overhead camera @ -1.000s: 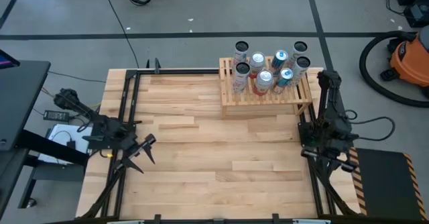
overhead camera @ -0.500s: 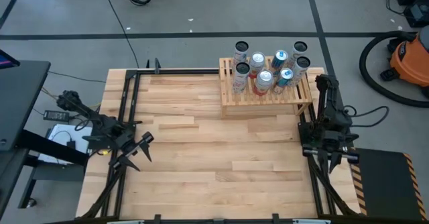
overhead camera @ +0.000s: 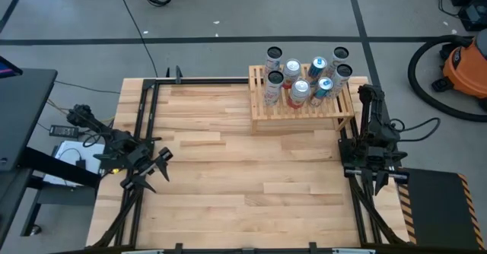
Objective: Place canned beverage on shelf
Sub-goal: Return to Home Position
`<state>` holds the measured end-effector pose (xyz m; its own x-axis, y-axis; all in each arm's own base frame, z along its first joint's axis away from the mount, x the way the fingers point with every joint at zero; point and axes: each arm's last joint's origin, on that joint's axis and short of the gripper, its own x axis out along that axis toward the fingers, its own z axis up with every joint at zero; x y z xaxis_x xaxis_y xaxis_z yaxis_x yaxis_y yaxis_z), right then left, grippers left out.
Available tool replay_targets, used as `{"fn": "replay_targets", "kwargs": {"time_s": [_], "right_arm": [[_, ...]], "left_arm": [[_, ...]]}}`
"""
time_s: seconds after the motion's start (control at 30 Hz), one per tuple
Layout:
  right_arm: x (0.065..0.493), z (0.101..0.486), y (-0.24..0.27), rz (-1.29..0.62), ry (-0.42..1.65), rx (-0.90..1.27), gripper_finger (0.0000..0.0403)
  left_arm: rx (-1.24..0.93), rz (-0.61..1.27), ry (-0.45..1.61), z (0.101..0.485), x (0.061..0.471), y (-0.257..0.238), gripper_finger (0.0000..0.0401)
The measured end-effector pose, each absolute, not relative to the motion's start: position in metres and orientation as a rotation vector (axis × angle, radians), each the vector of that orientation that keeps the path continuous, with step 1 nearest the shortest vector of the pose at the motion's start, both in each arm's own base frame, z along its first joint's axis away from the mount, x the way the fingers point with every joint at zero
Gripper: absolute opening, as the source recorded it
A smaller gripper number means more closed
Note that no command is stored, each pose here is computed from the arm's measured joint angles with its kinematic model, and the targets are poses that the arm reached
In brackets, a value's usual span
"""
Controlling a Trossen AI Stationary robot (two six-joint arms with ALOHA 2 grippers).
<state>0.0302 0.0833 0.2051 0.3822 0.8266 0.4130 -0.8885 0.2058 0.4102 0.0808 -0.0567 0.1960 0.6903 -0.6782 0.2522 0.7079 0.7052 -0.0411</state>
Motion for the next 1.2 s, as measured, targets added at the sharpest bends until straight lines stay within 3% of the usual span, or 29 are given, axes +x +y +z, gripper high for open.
{"fn": "replay_targets", "kwargs": {"time_s": [0.57,1.2], "right_arm": [[0.0301,0.2051,0.0834,1.199,-0.111,0.652,0.0028],[0.0301,0.2051,0.0833,1.199,-0.111,0.652,0.0028]], "left_arm": [[-0.158,-0.779,-0.345,0.2051,0.0725,-0.0516,0.0243],[-0.158,-0.776,-0.339,0.2046,0.0729,-0.0517,0.0243]]}}
